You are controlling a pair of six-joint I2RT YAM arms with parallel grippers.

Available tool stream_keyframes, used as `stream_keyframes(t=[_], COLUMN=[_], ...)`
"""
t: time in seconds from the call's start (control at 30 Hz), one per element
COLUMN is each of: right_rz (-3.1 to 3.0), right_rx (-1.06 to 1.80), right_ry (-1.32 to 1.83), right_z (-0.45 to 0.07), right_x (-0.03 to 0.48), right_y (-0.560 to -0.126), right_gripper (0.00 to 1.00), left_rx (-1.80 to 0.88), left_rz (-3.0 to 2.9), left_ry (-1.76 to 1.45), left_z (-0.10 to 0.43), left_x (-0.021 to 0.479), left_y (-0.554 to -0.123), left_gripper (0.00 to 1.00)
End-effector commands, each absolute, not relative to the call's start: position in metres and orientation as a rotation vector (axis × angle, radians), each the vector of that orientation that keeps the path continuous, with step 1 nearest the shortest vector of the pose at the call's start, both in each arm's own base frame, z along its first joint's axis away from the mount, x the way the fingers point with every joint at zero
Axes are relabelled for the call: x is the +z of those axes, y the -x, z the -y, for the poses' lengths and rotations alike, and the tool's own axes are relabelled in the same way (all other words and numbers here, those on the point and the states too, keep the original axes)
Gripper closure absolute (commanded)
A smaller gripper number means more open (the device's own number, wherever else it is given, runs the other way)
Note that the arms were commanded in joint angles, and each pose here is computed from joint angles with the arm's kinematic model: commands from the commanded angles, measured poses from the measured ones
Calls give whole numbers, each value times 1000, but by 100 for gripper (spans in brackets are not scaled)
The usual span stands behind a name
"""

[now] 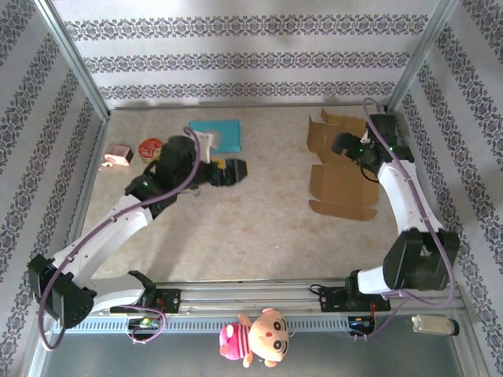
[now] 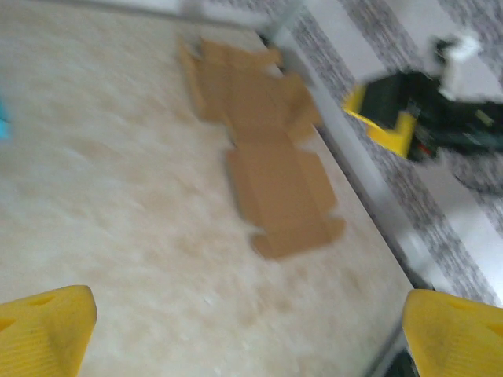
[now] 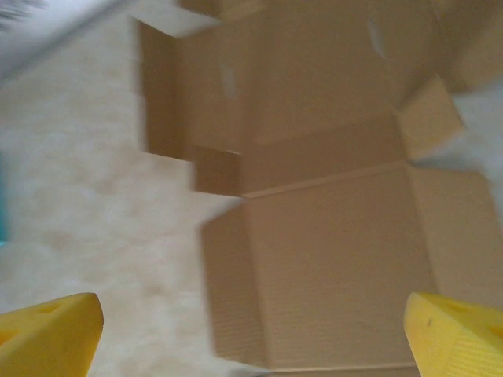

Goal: Fold the paper box

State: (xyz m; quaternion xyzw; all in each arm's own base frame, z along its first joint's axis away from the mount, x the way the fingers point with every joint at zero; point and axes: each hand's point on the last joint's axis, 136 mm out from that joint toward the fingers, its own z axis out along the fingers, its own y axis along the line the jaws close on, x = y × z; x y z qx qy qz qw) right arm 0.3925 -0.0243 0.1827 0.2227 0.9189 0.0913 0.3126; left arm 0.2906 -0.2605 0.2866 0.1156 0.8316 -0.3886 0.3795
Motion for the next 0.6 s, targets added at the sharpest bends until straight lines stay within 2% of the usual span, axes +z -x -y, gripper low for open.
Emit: stream_keyframes(t=[0.0, 0.1, 0.27, 0.4, 0.57], right_rz=[-2527, -2582, -2598, -2671, -2734], right_rx=[176, 54, 4, 93, 260], right_ry=[-614, -666, -772, -813, -798], right_z=[51, 93, 150, 156, 133], right_x=[146, 129, 106, 77, 57], right_y=[-401, -419, -453, -471, -476], right_gripper=[2, 2, 2, 3, 15], left_rx=[-1139, -1192, -1141, -1040, -999], left_rz=[-1996, -1968, -2024, -2071, -2148], left_ry=[-476, -589, -598, -584, -540], left_z=[303, 328, 332, 326, 320], left_x=[302, 294, 268, 254, 240], left_y=[-257, -236, -239, -251, -267], left_gripper=[0, 0, 0, 1, 1])
